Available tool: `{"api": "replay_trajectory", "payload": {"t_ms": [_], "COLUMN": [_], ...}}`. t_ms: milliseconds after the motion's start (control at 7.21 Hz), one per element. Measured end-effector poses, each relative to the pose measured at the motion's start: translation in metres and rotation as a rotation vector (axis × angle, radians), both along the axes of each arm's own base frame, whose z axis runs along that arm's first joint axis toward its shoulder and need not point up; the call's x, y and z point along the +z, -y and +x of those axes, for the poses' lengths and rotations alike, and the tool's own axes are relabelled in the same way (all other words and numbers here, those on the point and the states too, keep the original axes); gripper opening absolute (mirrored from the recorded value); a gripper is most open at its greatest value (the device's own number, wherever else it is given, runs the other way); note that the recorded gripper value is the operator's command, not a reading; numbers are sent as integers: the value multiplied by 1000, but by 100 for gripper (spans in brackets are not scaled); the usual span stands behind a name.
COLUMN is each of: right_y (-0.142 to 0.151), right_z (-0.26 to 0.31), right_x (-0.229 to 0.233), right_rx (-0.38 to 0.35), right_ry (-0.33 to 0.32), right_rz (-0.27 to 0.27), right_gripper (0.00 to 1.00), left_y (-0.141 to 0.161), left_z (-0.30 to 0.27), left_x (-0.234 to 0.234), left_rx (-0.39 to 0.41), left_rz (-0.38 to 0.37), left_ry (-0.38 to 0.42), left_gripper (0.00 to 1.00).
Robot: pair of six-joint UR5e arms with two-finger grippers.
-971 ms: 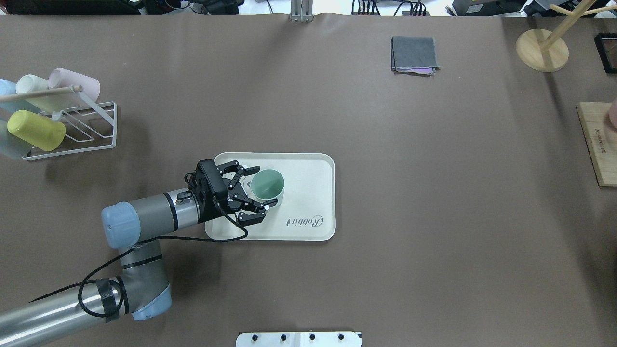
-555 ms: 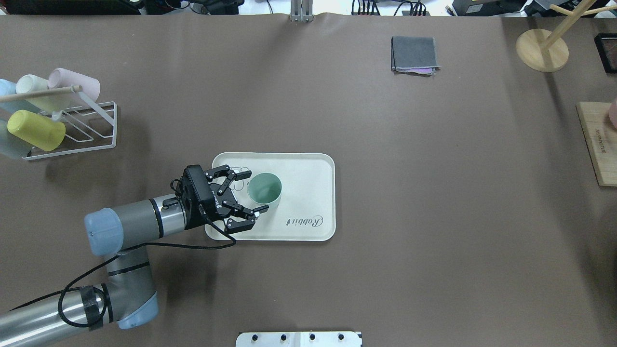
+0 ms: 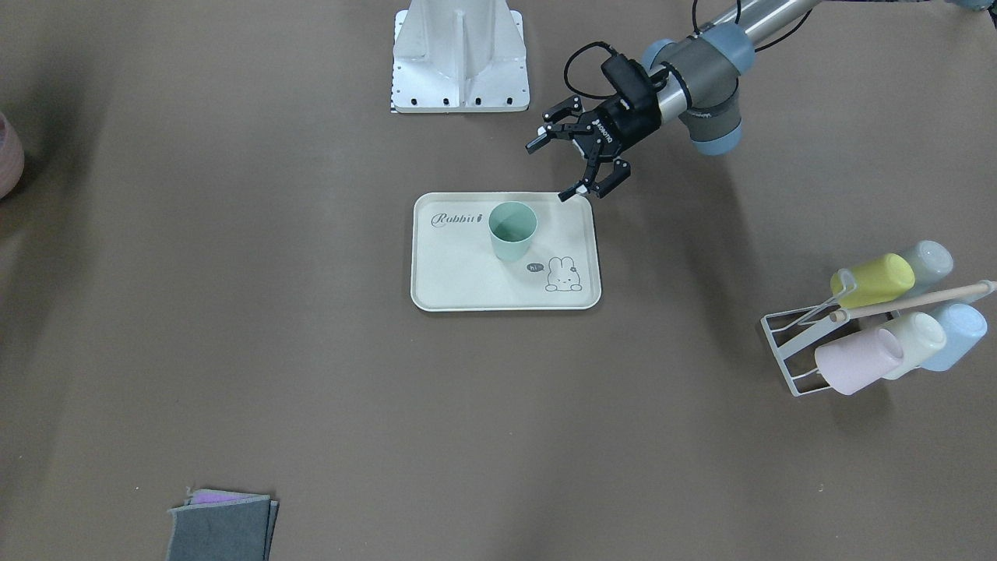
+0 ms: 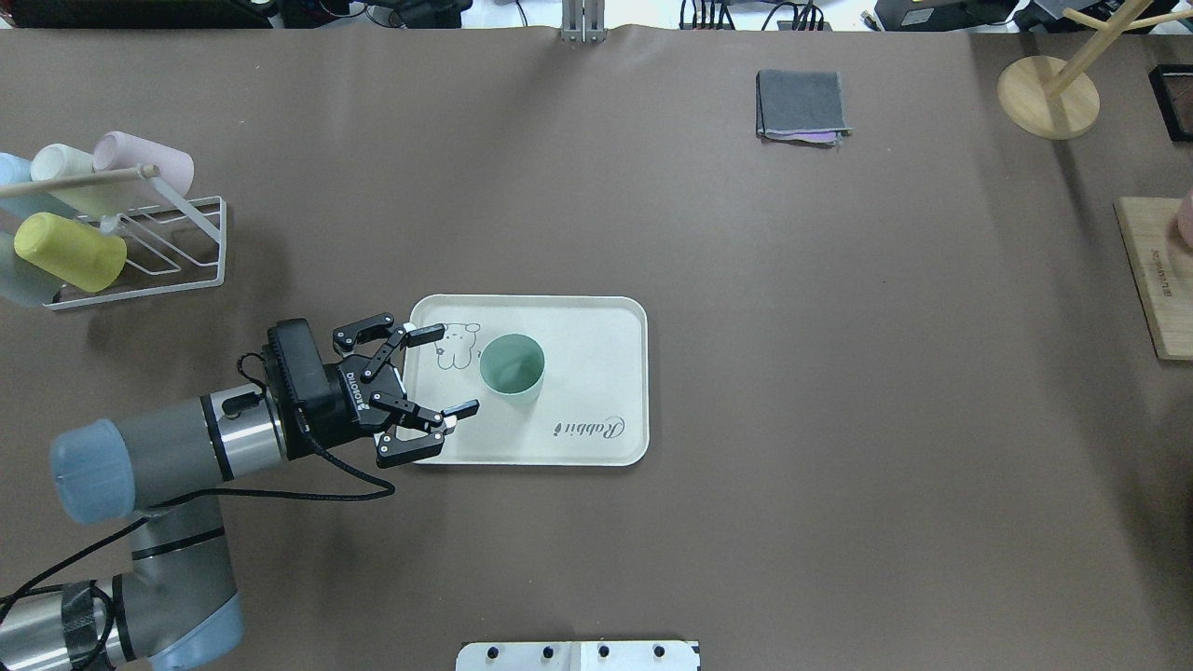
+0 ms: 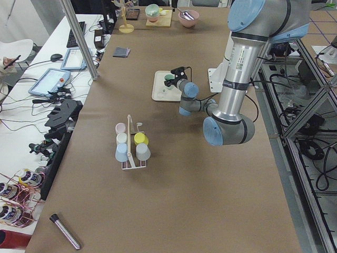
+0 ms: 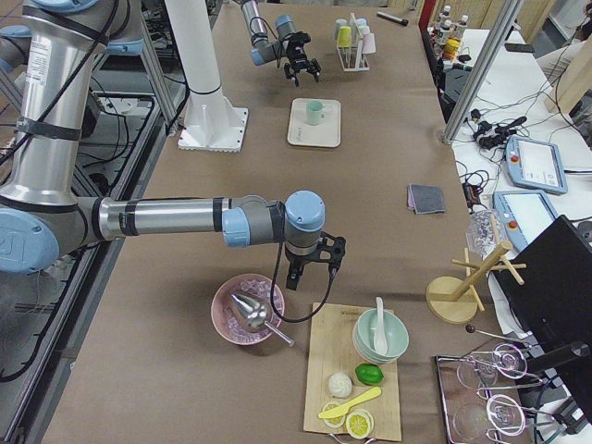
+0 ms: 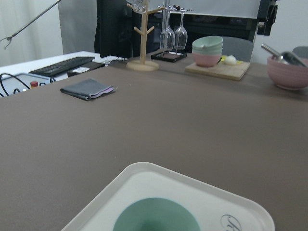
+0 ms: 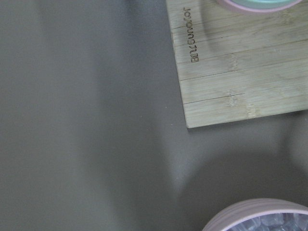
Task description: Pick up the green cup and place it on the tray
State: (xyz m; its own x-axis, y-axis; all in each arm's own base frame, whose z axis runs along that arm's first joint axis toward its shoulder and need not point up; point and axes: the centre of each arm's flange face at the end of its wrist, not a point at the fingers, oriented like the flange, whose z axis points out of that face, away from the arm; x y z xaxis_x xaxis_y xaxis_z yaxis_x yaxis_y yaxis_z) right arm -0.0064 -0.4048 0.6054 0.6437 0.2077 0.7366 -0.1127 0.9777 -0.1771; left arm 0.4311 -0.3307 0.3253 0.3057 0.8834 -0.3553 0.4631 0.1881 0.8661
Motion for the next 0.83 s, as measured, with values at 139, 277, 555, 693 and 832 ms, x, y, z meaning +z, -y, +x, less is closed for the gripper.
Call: {"api": "replay_trajectory", "payload": {"t_ms": [139,277,555,693,832], "right_y": [0,0,0,0,0], "right_z": [0,0,0,0,0], "right_x": [0,1,1,2,3], "right_rx": [0,0,0,0,0], "right_ry": [0,0,-1,-1,-1], "right_rz": [0,-1,-2,-3,-5], "right_gripper": [100,100,100,100,100], "left_y": [13,44,127,169,211], "left_z": [-22,-41,-72,-87,-117], "left_x": [-12,-24,-61,-78,-72], "left_rx": [-44,-115,-243,-289,-351], "left_rz": [-19,-56,-176,-265,-380], "left_ry": [38,112,311,428,545], "left_gripper": [98,98,98,98,98]}}
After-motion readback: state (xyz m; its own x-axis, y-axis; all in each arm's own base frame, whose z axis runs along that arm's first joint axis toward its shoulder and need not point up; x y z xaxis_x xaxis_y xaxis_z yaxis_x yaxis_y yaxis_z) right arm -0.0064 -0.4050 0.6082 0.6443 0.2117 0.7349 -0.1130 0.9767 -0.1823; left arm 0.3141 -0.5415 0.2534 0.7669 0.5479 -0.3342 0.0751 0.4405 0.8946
